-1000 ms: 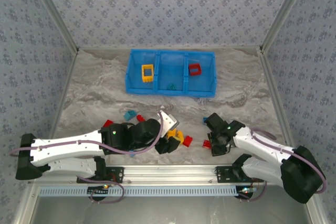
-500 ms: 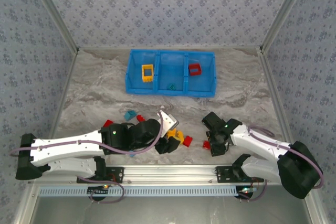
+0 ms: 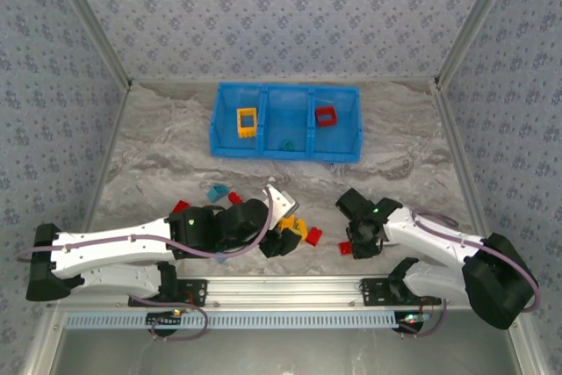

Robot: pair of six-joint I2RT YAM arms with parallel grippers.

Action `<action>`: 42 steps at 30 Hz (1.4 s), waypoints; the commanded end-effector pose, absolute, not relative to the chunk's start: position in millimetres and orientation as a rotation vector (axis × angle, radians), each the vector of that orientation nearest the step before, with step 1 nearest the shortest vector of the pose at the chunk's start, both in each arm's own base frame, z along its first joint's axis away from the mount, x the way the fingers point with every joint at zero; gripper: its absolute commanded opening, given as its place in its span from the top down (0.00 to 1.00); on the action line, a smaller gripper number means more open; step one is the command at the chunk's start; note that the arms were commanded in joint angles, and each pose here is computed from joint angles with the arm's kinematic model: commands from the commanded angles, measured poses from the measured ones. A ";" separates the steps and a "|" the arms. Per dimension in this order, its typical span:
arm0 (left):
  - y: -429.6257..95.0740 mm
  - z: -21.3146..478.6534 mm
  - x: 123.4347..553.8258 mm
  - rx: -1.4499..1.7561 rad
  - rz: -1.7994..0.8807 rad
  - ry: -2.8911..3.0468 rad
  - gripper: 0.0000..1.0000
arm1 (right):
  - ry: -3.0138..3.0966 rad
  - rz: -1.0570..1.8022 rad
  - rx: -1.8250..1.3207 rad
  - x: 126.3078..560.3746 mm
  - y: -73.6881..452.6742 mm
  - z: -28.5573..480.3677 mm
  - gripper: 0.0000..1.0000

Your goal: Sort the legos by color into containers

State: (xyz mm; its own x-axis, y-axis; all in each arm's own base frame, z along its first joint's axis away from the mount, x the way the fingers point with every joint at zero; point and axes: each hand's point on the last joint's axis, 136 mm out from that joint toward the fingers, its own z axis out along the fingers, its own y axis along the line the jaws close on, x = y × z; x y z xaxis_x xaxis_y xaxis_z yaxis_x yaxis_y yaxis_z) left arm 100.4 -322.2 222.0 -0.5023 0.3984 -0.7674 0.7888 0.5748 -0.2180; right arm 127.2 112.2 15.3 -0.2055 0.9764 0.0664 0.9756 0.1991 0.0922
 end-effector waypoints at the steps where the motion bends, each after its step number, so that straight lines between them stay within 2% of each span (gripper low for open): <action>1: -321.8 225.8 102.4 0.912 -0.741 2.123 0.37 | 2.133 0.388 2.114 171.9 124.6 39.7 0.72; 8: -318.5 257.4 125.2 0.746 -0.712 2.091 0.36 | 2.152 0.380 1.640 223.3 104.1 121.9 0.76; 12: -313.8 278.5 155.4 0.587 -0.676 2.093 0.35 | 2.231 0.314 1.188 280.6 104.0 167.0 0.77; 17: -323.8 291.1 185.1 0.508 -0.704 2.082 0.35 | 2.285 0.064 0.673 351.8 113.3 207.0 0.80; 22: -338.6 296.3 214.2 0.450 -0.769 2.074 0.35 | 2.359 -0.141 0.446 422.0 119.7 197.4 0.80; 28: -352.8 308.3 236.2 0.401 -0.805 2.002 0.35 | 2.436 -0.292 0.397 486.8 109.9 154.7 0.84; 34: -369.3 311.7 249.3 0.406 -0.773 1.965 0.35 | 2.483 -0.358 0.329 524.2 108.8 126.0 0.83; 42: -405.6 298.7 259.0 0.503 -0.565 1.973 0.39 | 2.514 -0.385 0.354 539.2 104.3 105.8 0.81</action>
State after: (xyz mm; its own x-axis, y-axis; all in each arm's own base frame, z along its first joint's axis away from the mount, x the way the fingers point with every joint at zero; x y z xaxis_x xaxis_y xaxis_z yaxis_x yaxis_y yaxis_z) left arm 254.9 -400.3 289.4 -0.4844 0.0756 -0.8716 0.5703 0.7828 -0.2491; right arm 539.5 114.0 106.0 -0.7885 0.1851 -0.5865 0.3293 0.9325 -0.1484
